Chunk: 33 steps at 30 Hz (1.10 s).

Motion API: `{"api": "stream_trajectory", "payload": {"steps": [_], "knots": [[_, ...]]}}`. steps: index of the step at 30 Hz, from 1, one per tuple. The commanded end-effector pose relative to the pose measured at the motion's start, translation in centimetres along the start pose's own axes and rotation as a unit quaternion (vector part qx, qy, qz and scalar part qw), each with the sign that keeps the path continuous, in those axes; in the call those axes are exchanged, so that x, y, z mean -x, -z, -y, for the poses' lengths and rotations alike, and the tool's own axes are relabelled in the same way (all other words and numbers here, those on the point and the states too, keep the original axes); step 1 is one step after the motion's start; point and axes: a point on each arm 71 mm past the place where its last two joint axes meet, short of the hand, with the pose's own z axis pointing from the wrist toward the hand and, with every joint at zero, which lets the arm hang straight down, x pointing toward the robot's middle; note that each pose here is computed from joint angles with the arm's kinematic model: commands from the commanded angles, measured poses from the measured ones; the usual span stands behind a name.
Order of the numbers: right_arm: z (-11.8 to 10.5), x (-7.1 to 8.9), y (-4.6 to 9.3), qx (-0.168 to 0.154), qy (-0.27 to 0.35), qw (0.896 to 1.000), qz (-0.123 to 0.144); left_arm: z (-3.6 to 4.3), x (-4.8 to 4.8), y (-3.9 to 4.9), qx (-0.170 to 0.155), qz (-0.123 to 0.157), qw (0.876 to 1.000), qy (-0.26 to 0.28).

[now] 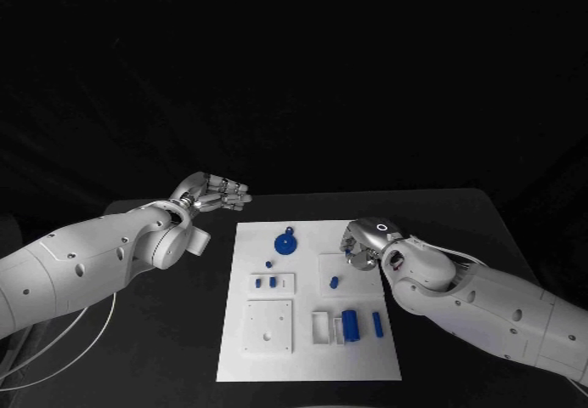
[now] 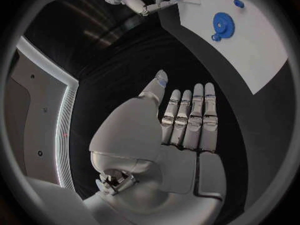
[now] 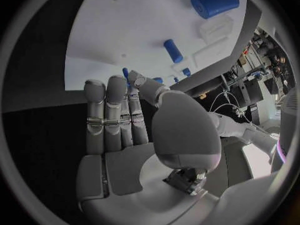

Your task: Assemble the parts on the task board

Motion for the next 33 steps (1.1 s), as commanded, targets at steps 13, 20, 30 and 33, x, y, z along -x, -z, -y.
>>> {"api": "stream_trajectory", "payload": {"steps": [13, 20, 30, 33], "knots": [[-2.6, 2.7, 0.9, 0.052, -0.071, 0.996, 0.035, 0.24, 0.0, -0.11, -0.01, 0.003, 1.0, 0.005], [-5.9, 2.2, 2.3, 0.092, -0.106, 0.989, 0.052, 0.32, -0.35, -0.35, -0.01, 0.003, 1.0, 0.006], [-9.8, -0.9, 3.4, 0.12, -0.142, 0.981, 0.047, 0.54, -1.32, -1.15, -0.011, 0.003, 1.0, 0.011], [-10.7, -1.9, 3.6, 0.123, -0.148, 0.98, 0.041, 0.63, -1.77, -1.5, -0.012, 0.0, 1.0, 0.013]]}}
